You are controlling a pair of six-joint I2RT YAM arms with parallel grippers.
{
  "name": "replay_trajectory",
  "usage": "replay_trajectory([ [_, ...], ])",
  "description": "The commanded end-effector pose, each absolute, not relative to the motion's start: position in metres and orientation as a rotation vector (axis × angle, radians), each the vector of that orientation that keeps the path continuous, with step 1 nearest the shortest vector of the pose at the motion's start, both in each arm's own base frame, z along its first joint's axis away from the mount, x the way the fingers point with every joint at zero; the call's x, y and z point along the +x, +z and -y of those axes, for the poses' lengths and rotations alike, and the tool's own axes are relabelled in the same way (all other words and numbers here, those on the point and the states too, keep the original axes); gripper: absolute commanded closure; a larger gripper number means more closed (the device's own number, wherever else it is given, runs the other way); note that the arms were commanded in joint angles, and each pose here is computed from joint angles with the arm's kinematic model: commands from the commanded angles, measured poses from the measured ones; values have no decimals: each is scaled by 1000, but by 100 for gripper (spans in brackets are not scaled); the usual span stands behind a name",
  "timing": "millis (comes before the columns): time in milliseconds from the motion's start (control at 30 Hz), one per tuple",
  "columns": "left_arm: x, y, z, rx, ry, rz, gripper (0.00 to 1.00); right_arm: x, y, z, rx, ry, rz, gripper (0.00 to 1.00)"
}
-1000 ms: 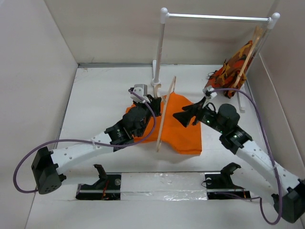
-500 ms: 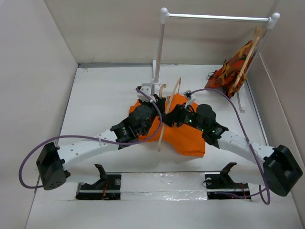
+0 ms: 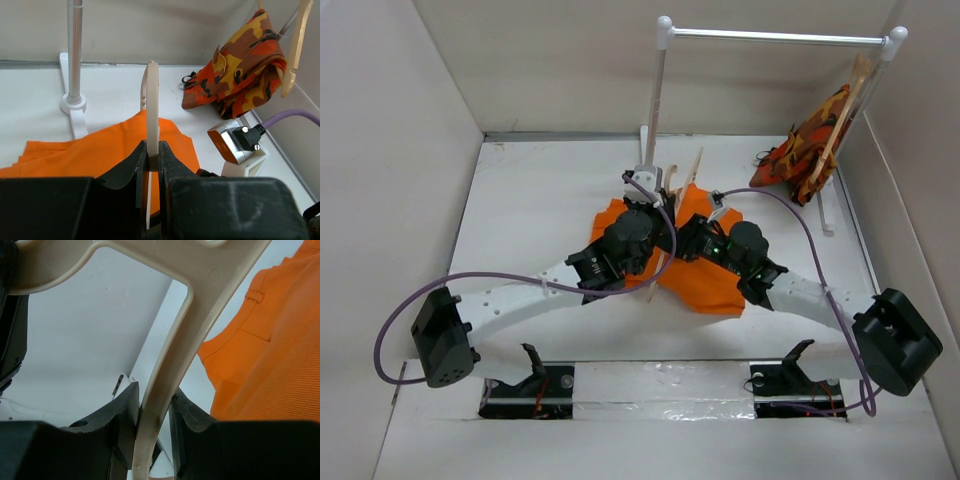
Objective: Place the trousers on the hanger
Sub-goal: Place the hanger at the clothesline.
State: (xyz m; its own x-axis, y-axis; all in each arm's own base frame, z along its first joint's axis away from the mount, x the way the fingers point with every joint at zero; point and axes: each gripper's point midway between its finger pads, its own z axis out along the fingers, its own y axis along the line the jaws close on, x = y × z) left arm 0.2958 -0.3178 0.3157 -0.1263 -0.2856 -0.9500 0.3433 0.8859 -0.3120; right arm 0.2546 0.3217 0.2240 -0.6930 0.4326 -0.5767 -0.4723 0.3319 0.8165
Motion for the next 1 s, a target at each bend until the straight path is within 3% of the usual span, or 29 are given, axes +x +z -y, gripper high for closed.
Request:
replay_trajectory([
  [0,292,428,323,-90,-771,-1336,100,227,286,-340,-238,1608,-1612,82],
  [33,292,434,324,-81,-770,-1327,95,235,291,-334,-220,1596,-1595,84],
  [67,291,437,324,-75,-773,-1322,81,238,297,-331,-207,1605,-1580,87],
  [200,283,455,322,-38,-804,-1271,56,251,325,-315,-174,1646,-1493,89],
  [300,278,471,315,-23,-805,-1237,47,261,335,-304,-161,1643,-1468,90],
  [700,248,499,238,-143,-806,-1111,43,292,423,-269,-155,1659,-1239,93],
  [967,258,435,233,-191,-764,-1221,46,354,453,-244,-98,1572,-1184,94],
])
